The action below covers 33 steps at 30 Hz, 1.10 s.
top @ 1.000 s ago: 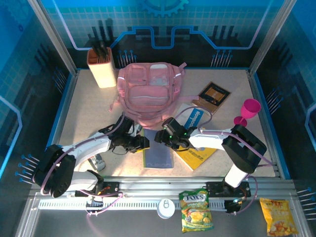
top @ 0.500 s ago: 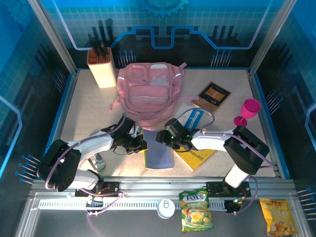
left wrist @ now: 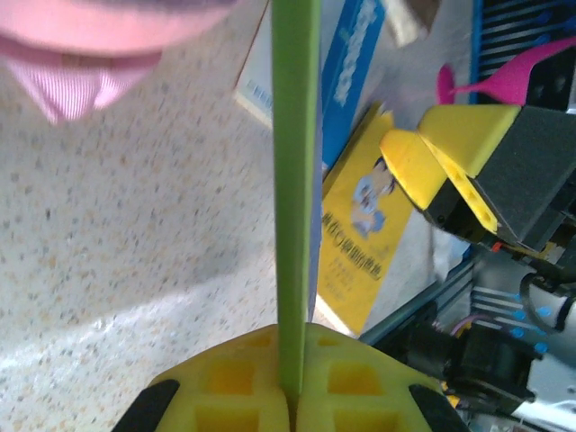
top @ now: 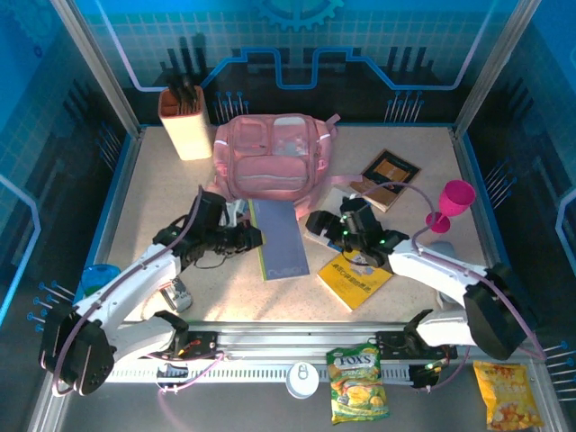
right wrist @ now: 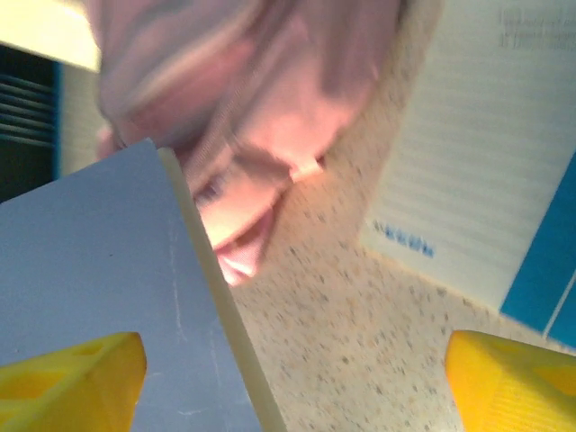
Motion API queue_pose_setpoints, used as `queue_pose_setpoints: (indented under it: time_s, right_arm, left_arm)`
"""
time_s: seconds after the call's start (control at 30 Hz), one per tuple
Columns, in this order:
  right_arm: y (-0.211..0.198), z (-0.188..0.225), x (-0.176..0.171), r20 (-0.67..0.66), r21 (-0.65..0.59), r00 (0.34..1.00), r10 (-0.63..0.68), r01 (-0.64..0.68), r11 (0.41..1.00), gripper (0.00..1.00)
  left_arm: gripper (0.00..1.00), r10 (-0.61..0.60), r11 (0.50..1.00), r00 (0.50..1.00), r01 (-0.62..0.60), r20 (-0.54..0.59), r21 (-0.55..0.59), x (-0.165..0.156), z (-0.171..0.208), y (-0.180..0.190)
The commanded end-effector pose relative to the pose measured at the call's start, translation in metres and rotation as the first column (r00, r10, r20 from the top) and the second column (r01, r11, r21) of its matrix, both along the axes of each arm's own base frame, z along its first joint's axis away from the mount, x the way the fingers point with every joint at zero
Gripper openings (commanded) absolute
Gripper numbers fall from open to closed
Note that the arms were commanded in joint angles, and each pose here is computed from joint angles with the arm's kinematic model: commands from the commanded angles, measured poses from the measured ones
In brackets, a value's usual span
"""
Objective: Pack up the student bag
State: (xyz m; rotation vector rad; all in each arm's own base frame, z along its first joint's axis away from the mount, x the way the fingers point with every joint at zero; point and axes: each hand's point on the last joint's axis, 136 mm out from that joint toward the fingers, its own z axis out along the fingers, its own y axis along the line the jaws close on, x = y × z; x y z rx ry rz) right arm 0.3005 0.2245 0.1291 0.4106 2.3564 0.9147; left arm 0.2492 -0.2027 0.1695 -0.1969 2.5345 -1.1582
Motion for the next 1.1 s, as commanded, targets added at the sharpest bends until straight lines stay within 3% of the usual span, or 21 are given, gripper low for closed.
queue_pose_setpoints:
  time_s: [0.0, 0.2, 0.47, 0.77, 1.07]
  right_arm:
    - [-0.007, 0.020, 0.008, 0.059, 0.088, 0.998, 0.000, -0.005, 0.996, 0.92]
    - [-0.010, 0.043, 0.020, 0.063, 0.275, 0.998, -0.016, -0.001, 0.961, 0.96]
    - [0.014, 0.063, 0.033, 0.036, 0.485, 0.999, 0.037, -0.050, 0.873, 0.97]
    - [0.038, 0.077, 0.063, 0.044, 0.623, 0.997, 0.062, -0.076, 0.779, 0.92]
    - [0.043, 0.074, 0.077, 0.011, 0.671, 1.000, 0.014, -0.018, 0.741, 0.77]
  left_arm:
    - [0.00, 0.052, 0.998, 0.993, -0.047, 0.110, -0.046, 0.025, 0.044, 0.004]
    - [0.00, 0.201, 0.971, 0.965, -0.174, 0.170, -0.164, 0.083, 0.091, 0.005]
    - [0.00, 0.349, 0.904, 0.930, -0.302, 0.115, -0.302, 0.143, 0.108, -0.004]
    - [0.00, 0.401, 0.827, 0.916, -0.351, 0.024, -0.438, 0.164, 0.108, -0.012]
    - [0.00, 0.406, 0.817, 0.914, -0.359, 0.008, -0.452, 0.163, 0.104, -0.012]
